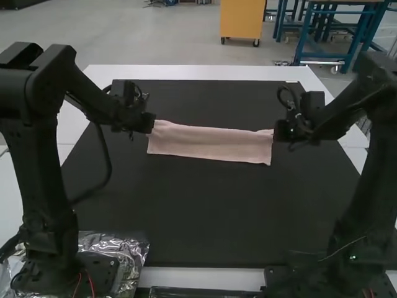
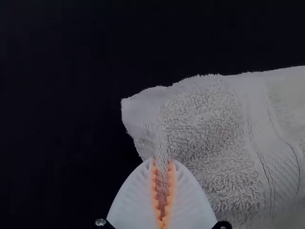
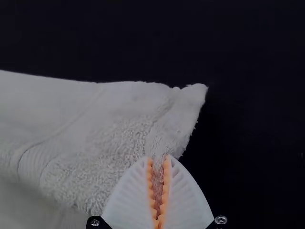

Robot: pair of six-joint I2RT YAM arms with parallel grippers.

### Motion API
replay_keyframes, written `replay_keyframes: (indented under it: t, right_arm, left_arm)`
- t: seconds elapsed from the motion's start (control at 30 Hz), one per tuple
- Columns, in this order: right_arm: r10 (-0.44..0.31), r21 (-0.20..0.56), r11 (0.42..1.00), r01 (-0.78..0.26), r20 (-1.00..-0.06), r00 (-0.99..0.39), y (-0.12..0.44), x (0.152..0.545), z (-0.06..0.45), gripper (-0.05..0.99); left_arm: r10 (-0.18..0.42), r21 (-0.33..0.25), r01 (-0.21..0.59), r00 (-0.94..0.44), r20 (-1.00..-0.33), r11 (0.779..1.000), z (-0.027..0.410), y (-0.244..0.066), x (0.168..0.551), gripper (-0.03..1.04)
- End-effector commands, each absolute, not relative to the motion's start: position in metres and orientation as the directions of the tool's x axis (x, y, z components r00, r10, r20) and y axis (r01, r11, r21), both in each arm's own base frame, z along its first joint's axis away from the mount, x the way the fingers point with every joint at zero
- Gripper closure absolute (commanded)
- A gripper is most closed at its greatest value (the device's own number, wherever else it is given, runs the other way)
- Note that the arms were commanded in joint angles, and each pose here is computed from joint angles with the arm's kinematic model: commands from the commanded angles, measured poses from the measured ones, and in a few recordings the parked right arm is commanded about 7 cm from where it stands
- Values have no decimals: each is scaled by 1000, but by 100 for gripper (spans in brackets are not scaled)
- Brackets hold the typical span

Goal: Fold the towel.

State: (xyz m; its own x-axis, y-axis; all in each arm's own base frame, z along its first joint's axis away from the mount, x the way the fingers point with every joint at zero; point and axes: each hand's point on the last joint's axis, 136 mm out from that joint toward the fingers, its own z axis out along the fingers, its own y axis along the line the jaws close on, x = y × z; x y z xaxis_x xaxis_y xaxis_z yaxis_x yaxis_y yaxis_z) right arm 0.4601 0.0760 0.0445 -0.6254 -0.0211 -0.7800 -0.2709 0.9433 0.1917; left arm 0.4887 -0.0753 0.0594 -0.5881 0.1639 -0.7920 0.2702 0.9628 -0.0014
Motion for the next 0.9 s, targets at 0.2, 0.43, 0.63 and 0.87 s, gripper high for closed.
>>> replay_keyframes:
  t: [0.2,0.43,0.63,0.87]
  right_arm:
    - [14,226,940,-256,-774,-633,74,436,51,96]
    - [4,254,932,-259,-722,-692,81,408,23,96]
    - [-14,279,922,-268,-668,-744,92,385,-5,75]
    - [20,297,921,-253,-683,-730,93,395,6,6]
  left_arm:
    - [162,41,217,-576,-801,975,71,-43,477,99]
    - [153,34,201,-617,-772,979,43,-33,455,99]
    - [158,29,206,-643,-749,978,17,-33,430,97]
    - [147,26,197,-630,-762,980,18,-32,428,3]
